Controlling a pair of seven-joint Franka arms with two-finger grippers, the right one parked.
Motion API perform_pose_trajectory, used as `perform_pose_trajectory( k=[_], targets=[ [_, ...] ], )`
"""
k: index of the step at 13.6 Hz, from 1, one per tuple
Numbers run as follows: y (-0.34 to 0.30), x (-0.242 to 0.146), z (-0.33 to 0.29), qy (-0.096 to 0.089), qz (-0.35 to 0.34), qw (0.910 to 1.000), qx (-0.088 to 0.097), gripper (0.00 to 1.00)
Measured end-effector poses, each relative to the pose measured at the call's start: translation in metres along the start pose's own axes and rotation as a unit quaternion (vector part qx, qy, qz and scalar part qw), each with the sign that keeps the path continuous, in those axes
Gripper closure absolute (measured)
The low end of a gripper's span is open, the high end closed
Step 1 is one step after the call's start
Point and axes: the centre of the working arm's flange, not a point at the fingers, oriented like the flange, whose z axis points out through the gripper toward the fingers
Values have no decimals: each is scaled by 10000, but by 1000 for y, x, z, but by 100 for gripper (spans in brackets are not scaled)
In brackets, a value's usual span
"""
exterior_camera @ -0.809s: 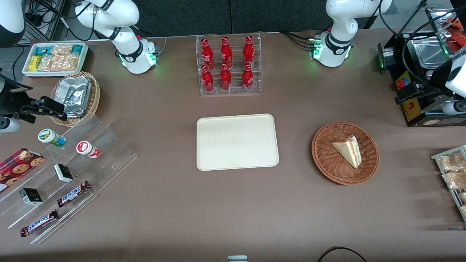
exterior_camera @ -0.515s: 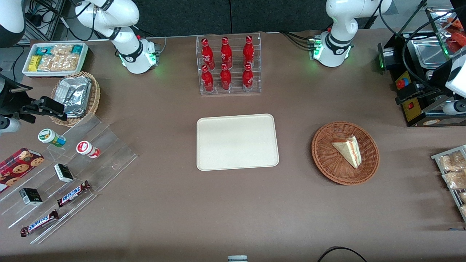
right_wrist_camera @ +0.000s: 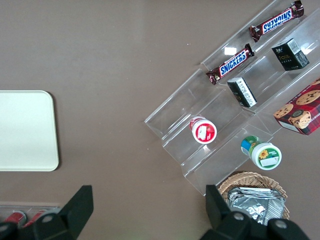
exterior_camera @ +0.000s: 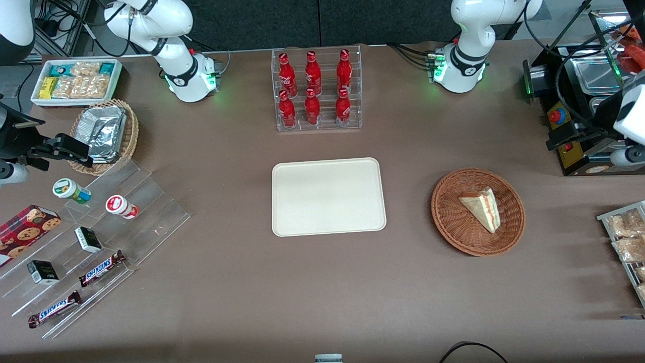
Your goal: Place sandwich from basket to tray
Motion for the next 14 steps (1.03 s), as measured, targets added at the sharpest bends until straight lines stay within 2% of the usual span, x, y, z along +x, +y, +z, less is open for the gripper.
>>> perform_pose_trajectory(
  k=[5,9,11,14],
  targets=[
    [-3,15,77,208,-733,9971,-39,0],
    [-5,19,138,359,-1681,9851,-103,0],
    [-5,20,164,347,-2042,9783,-114,0],
    [3,24,194,175,-2251,9742,-60,0]
  ],
)
